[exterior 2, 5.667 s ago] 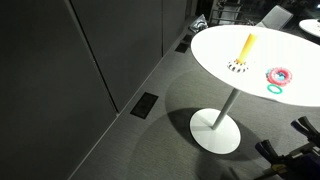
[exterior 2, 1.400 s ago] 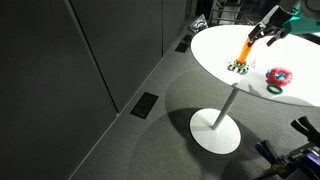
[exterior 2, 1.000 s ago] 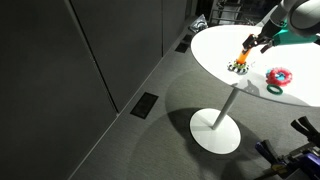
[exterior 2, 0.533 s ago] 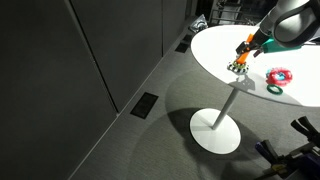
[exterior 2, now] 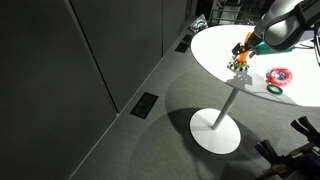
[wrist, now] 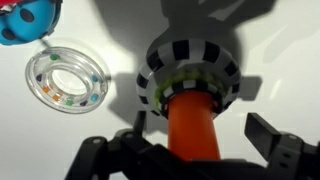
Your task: Remove the top two circular objects on the orange object then put the pink object
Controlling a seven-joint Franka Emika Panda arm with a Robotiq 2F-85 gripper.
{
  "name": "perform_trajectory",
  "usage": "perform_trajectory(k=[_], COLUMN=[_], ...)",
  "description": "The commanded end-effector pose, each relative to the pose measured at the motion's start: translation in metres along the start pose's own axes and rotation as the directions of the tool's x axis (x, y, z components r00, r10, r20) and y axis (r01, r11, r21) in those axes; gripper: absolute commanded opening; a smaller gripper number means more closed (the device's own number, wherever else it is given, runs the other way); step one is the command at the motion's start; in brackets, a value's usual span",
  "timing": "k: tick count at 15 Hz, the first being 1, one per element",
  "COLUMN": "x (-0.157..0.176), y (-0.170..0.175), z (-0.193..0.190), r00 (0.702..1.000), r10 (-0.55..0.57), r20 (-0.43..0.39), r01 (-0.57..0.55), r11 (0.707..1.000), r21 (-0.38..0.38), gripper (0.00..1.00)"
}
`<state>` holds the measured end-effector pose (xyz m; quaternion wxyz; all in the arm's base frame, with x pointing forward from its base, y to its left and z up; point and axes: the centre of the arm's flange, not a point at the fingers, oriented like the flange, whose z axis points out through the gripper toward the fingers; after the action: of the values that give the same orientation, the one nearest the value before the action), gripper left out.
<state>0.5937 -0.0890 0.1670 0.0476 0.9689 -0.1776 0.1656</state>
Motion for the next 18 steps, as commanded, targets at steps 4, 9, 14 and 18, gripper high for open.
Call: perform_trajectory(k=[4, 9, 14, 18], x=[0.003, -0.002, -0.002, 0.002], y=[-0.004, -0.002, -0.001, 0.001], z=[0.013, 0.021, 0.026, 0.02], r00=[1.0, 1.0, 1.0, 0.999], r10=[0.01, 0.018, 0.02, 0.026], r20=[-0.016, -0.009, -0.013, -0.037], r01=[-0.009, -0.018, -0.02, -0.026], r11=[1.0, 1.0, 1.0, 1.0], r21=[0.016, 0.008, -0.001, -0.004], gripper=[1.0, 1.0, 0.74, 0.46])
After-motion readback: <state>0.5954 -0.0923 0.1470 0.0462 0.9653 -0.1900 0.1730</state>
